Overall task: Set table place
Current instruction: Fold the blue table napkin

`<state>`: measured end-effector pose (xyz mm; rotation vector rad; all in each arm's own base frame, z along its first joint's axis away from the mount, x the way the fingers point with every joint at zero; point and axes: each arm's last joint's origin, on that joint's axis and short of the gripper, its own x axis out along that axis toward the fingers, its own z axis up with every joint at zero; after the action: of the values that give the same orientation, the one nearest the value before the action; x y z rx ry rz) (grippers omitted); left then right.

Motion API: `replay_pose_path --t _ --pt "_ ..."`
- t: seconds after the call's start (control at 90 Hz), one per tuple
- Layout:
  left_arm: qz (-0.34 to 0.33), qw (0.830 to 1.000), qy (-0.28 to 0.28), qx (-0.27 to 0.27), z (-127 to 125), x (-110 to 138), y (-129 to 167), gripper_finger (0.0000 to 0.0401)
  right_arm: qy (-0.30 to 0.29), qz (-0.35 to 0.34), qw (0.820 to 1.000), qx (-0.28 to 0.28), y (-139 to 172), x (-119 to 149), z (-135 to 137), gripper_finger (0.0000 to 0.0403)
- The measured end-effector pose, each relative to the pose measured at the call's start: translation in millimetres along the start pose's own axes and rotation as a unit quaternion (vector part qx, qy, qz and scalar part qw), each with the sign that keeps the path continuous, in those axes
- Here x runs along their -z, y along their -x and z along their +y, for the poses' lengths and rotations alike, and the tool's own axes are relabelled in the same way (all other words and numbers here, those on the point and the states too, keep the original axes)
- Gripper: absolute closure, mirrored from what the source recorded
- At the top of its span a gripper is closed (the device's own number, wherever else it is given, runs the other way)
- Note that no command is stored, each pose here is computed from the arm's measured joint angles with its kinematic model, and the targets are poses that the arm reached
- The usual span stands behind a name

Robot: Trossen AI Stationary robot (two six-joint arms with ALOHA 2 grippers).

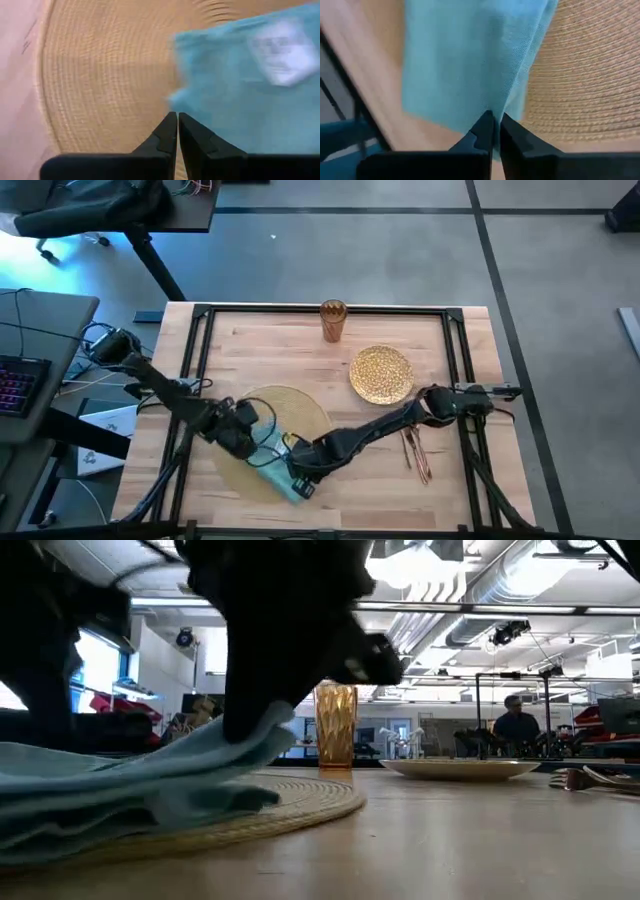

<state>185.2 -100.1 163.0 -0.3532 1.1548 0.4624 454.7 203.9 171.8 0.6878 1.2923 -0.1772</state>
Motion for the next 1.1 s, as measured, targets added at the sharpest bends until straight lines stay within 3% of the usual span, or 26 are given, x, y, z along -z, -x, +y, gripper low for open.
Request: replay_pose_path --t 0.233,0.378,0.578,0.733,0.889,1.1 --pt "-0.01 0.994 0.088 0.068 25 2 -44 0.0401 -0.025 -0.001 1.0 0.004 -4 34 19 0.0403" --pt "-0.028 0.991 0.126 0.041 39 -4 -52 0.0401 -0.047 -0.03 0.998 -0.018 -6 40 29 0.0403" --pt "-0.047 0.992 0.119 0.014 59 -25 -56 0.0401 -0.047 -0.105 0.991 -0.07 -4 25 38 0.0403" --pt "-0.049 0.996 0.071 0.026 65 -41 -41 0.0401 -0.033 -0.105 0.993 -0.051 -4 12 28 0.0403" --pt "-0.069 0.995 0.006 0.076 56 -54 -7 0.0401 -0.011 -0.077 0.995 -0.062 -2 4 23 0.0397" --pt "-0.091 0.979 -0.023 0.181 40 -48 42 0.0401 0.0 -0.053 0.996 -0.078 29 -5 19 0.0316"
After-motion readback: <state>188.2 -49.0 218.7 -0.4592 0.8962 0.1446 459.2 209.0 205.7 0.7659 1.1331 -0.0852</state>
